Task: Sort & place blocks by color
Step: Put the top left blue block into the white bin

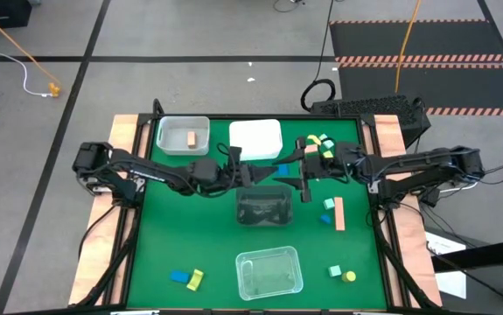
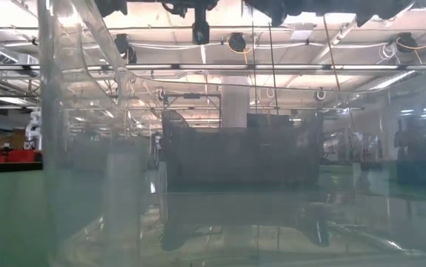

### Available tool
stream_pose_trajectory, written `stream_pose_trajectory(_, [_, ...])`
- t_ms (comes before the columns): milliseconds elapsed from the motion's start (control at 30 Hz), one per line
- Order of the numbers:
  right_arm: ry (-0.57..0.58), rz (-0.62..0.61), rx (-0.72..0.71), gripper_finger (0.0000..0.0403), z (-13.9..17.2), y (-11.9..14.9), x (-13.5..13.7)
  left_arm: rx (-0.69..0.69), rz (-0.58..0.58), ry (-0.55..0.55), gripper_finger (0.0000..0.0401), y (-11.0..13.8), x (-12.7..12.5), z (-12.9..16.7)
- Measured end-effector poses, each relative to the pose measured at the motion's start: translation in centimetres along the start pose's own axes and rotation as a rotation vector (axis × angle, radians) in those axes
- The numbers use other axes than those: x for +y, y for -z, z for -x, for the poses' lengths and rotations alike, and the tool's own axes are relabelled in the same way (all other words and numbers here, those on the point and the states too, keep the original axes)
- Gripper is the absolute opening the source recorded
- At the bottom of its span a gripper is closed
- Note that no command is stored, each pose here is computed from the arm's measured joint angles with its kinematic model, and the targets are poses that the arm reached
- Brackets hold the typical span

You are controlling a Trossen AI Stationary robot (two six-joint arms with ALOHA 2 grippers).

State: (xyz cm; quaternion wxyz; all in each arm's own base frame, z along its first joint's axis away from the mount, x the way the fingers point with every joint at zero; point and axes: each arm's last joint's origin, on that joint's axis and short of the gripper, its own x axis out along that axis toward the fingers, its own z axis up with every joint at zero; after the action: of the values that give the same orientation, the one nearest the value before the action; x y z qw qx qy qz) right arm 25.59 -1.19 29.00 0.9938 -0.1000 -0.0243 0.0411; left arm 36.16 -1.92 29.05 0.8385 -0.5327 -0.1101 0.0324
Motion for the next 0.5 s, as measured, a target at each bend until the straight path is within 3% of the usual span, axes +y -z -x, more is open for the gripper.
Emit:
stream_pose_trajectory(300, [0.002, 0.0, -0.007, 0.0121, 0.01, -0.05, -0.02, 0.003, -0.018, 0.017, 0.0, -0.2, -0.34, 0.12])
stream_pose_trajectory(500, [-0.004, -0.037, -0.008, 0.0114, 0.01, -0.06, 0.0, 0.004, -0.019, 0.016, 0.0, -0.2, -0.34, 0.12])
